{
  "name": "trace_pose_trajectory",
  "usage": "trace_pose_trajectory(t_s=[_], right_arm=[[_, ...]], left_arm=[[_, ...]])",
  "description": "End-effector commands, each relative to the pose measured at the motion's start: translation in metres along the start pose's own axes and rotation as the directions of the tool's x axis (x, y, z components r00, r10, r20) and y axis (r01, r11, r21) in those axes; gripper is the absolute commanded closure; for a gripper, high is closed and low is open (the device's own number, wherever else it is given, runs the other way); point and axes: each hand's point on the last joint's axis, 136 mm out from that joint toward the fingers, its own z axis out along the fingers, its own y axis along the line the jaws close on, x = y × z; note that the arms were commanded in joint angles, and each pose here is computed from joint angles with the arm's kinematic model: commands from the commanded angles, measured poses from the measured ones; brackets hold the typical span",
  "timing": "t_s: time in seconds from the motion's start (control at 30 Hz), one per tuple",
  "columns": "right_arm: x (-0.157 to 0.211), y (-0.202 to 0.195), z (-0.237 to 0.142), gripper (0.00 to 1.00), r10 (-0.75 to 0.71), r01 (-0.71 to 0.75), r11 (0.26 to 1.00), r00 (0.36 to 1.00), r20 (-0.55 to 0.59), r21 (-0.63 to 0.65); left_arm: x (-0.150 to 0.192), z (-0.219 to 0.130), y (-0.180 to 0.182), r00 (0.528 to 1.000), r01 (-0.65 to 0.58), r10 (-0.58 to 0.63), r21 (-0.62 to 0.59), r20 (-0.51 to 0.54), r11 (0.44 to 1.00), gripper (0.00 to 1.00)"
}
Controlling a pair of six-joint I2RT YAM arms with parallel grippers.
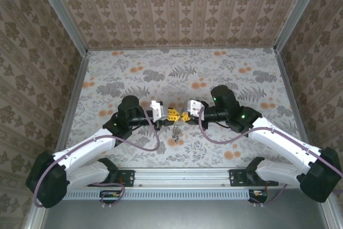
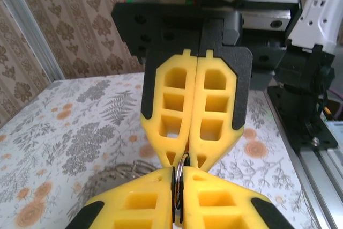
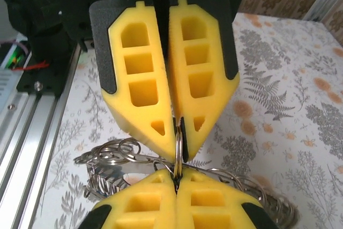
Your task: Put the keys on the keyring
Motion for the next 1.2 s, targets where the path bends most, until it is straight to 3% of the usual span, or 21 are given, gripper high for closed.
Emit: trace_pose_trajectory(t_s=[0.0, 0.33, 0.63, 1.17], right_arm=[[-0.008, -0.006, -0.009, 1.00, -0.088, 0.090, 0.996, 0.993, -0.074, 0.016], [-0.005, -0.010, 0.006, 1.00, -0.177, 0.177, 0.984, 0.965, -0.196, -0.017], [-0.014, -0.004, 0.014, 1.00, -0.168, 0.166, 0.986, 0.976, -0.137, -0.029], [-0.003, 0.004, 0.018, 1.00, -0.159, 0.152, 0.987, 0.977, -0.141, -0.060]], left_arm=[[0.025, -0.004, -0.006, 0.989, 0.020, -0.017, 0.019, -0.147, 1.000, 0.88], [0.019, -0.002, 0.001, 0.987, 0.061, -0.062, -0.005, -0.151, 0.998, 0.82], [0.008, -0.001, 0.006, 0.992, 0.065, -0.067, -0.020, -0.111, 0.998, 0.83], [-0.003, 0.010, 0.016, 0.996, 0.050, -0.053, -0.046, -0.074, 0.998, 0.83]])
